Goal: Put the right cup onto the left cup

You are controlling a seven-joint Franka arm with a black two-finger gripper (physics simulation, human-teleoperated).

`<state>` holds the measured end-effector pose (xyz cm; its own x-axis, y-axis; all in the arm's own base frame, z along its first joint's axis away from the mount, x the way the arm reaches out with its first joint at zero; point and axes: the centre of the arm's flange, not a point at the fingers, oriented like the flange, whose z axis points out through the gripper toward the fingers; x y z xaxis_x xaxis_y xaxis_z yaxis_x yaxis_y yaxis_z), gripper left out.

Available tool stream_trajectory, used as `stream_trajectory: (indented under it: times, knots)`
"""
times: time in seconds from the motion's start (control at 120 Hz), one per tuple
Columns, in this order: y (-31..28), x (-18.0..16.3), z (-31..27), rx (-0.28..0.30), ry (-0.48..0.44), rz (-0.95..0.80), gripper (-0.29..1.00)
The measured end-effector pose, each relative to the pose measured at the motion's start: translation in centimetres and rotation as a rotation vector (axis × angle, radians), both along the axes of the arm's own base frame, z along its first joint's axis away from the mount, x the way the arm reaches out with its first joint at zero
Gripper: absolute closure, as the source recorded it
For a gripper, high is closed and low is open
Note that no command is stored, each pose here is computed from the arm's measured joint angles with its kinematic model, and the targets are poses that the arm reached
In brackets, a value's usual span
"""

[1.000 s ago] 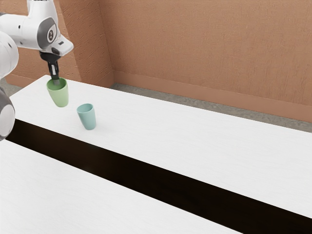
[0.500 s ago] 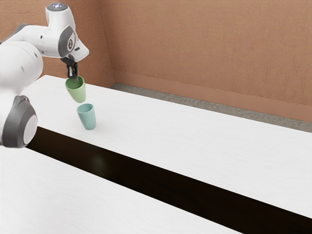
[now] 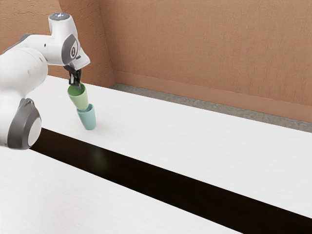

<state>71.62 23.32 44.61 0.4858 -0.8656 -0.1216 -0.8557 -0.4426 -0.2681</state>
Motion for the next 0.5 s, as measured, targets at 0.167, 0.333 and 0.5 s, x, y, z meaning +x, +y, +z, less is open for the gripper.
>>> stream_trajectory:
  times: [0.167, 0.333, 0.5]
  knots:
    - [0.1, 0.1, -1.0, 0.002, 0.017, -0.019, 0.79]
    - [0.7, 0.0, -1.4, 0.006, 0.024, -0.029, 0.79]
    - [1.0, 0.0, -1.6, 0.014, 0.023, -0.042, 0.79]
